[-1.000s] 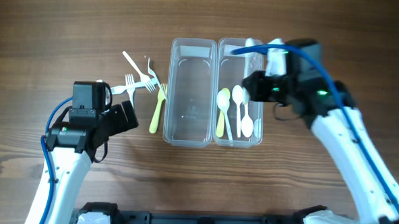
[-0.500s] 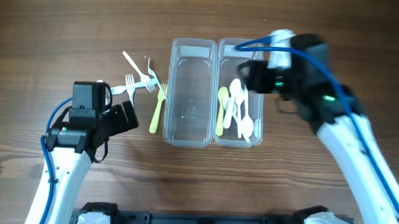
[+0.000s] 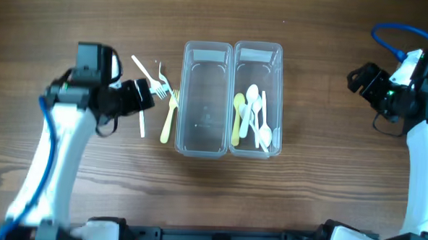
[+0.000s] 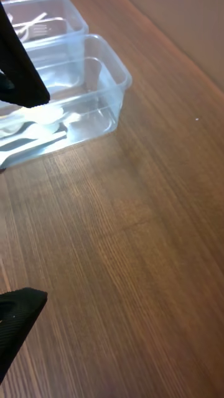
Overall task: Pack container
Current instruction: 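Retract the right arm aside and move the left gripper over the forks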
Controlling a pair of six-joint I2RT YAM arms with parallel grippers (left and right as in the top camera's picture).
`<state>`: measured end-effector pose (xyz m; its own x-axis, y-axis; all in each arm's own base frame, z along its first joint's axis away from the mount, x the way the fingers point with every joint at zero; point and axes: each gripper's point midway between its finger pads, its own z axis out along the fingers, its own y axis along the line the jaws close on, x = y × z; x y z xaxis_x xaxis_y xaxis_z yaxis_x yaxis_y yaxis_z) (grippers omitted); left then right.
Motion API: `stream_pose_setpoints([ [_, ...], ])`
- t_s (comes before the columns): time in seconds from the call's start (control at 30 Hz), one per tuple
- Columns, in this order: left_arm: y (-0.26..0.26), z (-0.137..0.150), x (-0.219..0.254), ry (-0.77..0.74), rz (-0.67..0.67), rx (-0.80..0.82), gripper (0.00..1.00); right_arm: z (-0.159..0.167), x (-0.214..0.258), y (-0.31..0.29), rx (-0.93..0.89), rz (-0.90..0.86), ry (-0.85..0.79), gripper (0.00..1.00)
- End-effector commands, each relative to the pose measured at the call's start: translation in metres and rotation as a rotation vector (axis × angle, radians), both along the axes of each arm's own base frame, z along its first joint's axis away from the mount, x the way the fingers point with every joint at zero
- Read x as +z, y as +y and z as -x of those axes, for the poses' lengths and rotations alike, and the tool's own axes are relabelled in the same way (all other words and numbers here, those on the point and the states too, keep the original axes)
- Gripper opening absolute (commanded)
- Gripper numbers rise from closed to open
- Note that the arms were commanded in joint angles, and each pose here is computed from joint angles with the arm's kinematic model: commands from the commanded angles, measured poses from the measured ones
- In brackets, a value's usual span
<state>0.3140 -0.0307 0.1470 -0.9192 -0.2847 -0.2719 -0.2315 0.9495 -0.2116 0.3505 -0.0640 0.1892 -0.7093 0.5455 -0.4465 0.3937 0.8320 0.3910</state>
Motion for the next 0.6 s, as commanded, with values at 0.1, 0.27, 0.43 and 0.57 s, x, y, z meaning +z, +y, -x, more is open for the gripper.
stream_pose_setpoints([
  [0.1,0.013,-0.032,-0.078,0.183,-0.093,-0.056,0.73,-0.003,0.000,0.002,0.005,-0.017,0.004,0.87],
  [0.27,0.011,-0.033,-0.112,0.256,-0.093,-0.059,0.55,-0.003,0.000,0.002,0.008,-0.014,0.004,0.86],
  [0.43,0.014,-0.041,-0.124,0.247,-0.114,-0.055,0.64,-0.003,0.000,0.002,0.008,-0.014,0.004,0.86],
  [0.57,0.025,-0.044,-0.124,0.234,-0.188,-0.105,0.60,-0.002,-0.002,0.002,0.008,-0.016,0.009,0.86],
])
